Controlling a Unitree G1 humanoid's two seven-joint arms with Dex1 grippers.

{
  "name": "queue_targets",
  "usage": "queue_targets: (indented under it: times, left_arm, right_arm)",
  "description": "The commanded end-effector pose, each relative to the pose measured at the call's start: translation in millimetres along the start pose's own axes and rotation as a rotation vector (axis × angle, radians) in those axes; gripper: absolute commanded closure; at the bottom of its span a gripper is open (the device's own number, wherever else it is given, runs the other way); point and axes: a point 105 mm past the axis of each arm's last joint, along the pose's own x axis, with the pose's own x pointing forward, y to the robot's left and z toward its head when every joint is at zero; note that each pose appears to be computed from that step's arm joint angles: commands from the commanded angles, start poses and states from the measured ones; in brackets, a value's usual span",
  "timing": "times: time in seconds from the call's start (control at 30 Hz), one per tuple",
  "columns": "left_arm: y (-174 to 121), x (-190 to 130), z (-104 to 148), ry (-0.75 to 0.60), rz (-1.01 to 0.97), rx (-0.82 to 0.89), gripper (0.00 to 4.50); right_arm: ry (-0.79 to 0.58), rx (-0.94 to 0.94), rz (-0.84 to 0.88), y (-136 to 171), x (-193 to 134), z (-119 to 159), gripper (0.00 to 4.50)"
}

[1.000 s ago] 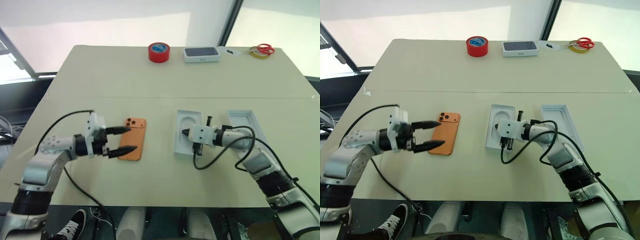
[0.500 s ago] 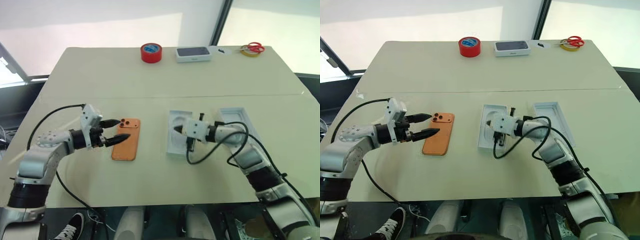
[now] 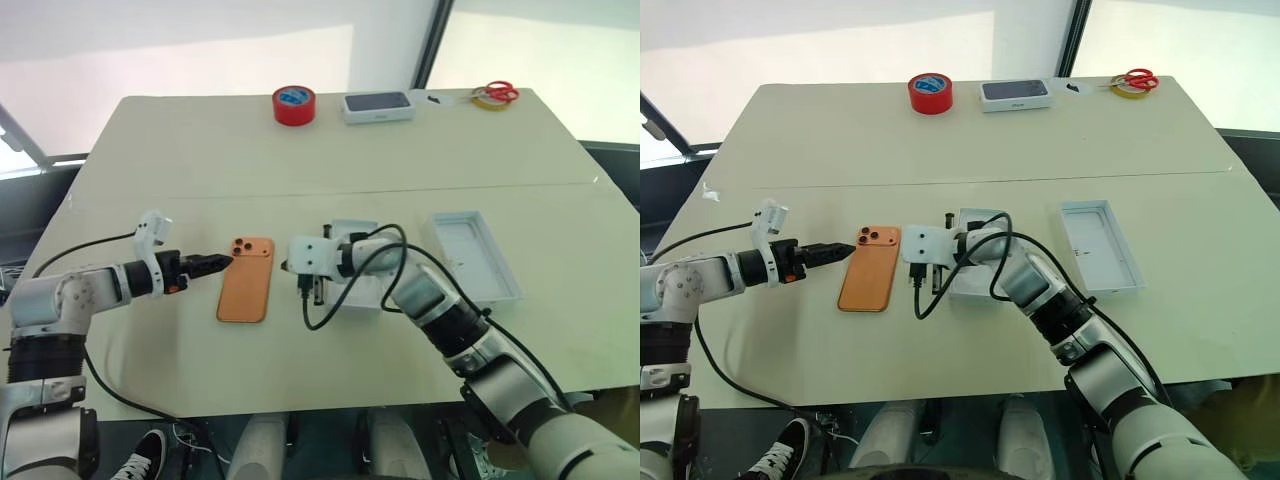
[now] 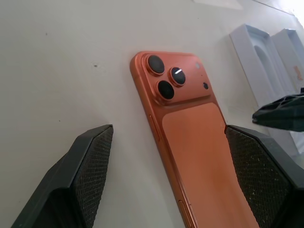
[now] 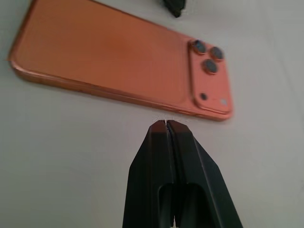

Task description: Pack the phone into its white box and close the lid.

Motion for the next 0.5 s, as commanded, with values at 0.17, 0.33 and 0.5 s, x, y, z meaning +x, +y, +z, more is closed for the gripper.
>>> queue_targets:
  times: [0.17,0.33,0.5]
  left_arm:
    - [-10,18,-31,0.077,-0.009,-0.071,0.54]
    - [-9,35,-51,0.109,0.028,-0.226,0.54]
    - [-29,44,-62,0.195,-0.015,-0.222,0.54]
  right_arm:
    - [0.037,0.016,0.076,17,12,6,4.47]
    - [0.069,-0.006,0.024,9,17,0,4.47]
    - [0.055,0.02,-0.006,3,14,-2,4.47]
